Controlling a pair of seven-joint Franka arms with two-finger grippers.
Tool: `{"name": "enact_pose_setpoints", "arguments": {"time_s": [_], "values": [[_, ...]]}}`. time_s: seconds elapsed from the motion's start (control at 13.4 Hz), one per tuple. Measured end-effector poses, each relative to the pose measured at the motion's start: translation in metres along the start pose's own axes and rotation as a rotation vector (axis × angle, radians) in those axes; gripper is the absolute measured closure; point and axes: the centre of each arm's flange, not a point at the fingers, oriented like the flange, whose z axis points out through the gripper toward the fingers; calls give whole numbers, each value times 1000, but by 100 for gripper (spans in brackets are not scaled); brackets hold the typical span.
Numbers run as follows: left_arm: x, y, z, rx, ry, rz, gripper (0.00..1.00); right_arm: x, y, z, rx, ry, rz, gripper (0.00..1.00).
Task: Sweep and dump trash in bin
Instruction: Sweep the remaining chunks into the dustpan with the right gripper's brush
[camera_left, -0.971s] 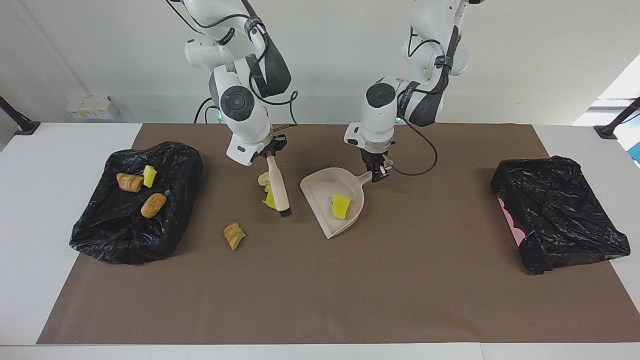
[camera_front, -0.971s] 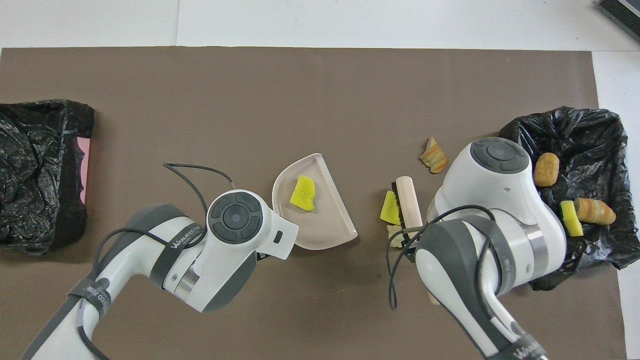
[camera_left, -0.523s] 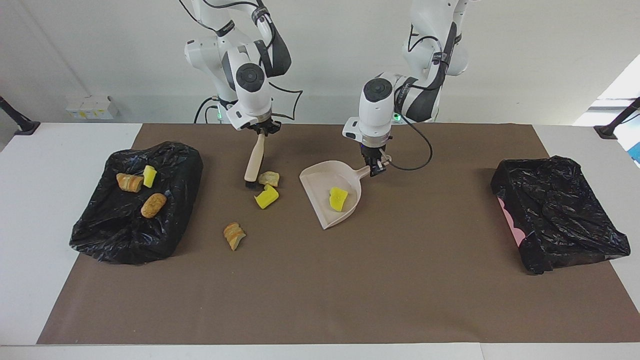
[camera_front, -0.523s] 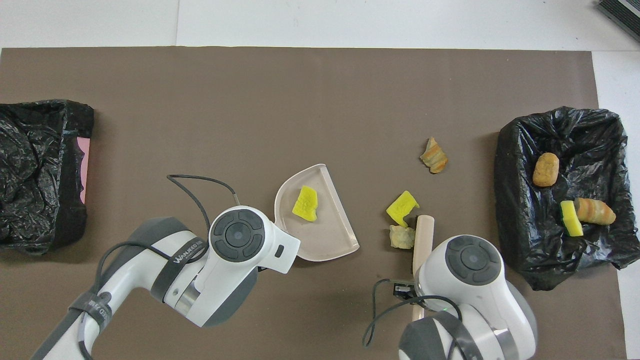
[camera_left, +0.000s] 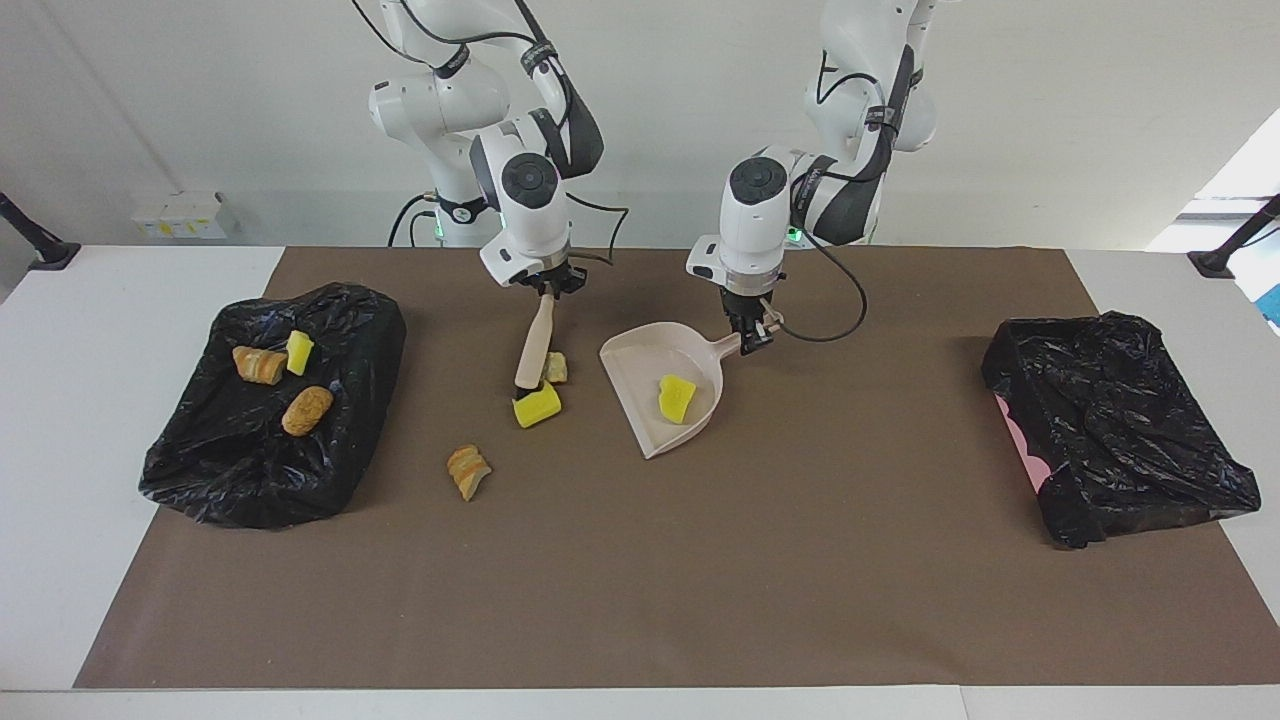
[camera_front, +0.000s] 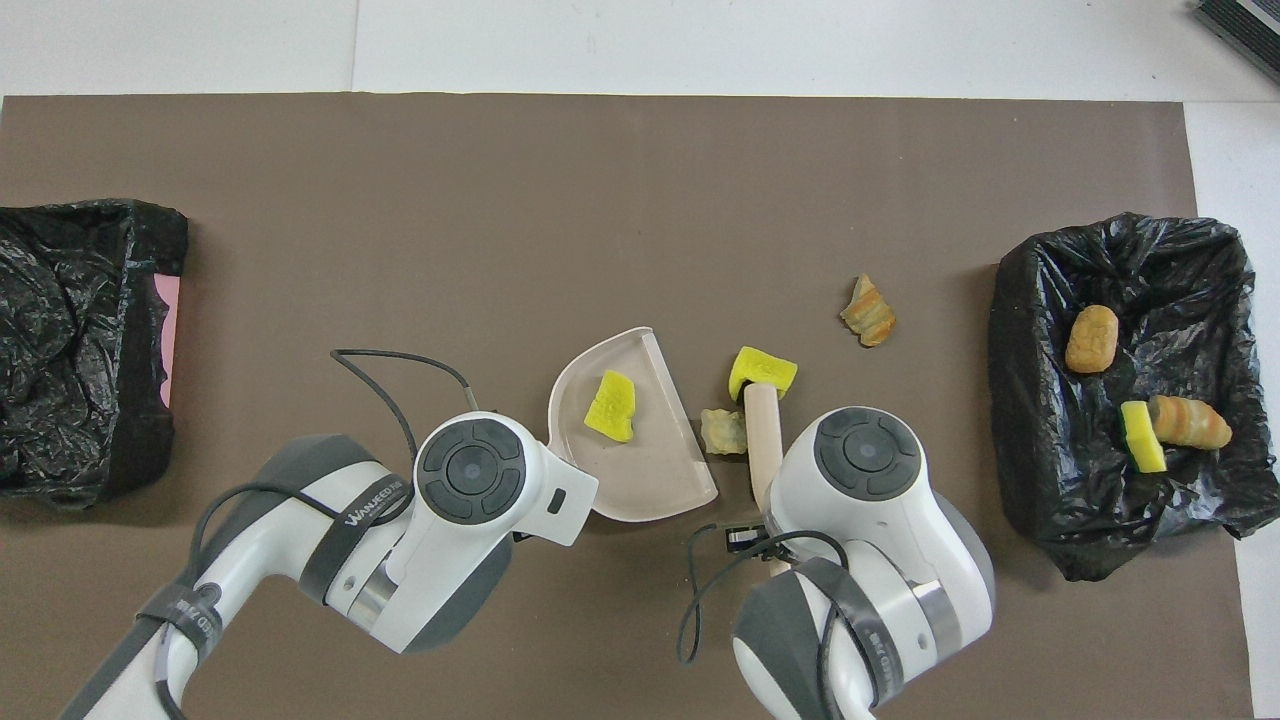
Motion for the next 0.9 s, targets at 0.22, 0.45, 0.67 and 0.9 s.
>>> {"name": "enact_pose_setpoints", "arguments": {"time_s": [0.22,0.45,0.67,0.9], "values": [[0,0,0,0,1,-1,69,-15,-42,-4,59,-7,-169,74],[0,0,0,0,0,-16,69,-14,-52,-37,74,-4,-238,74],[0,0,1,-1,0,-53,69,6,-13,-69,92,14,-183,74],[0,0,1,-1,-1,-115,69,33,59,-76,-27,42,-114,74]]}}
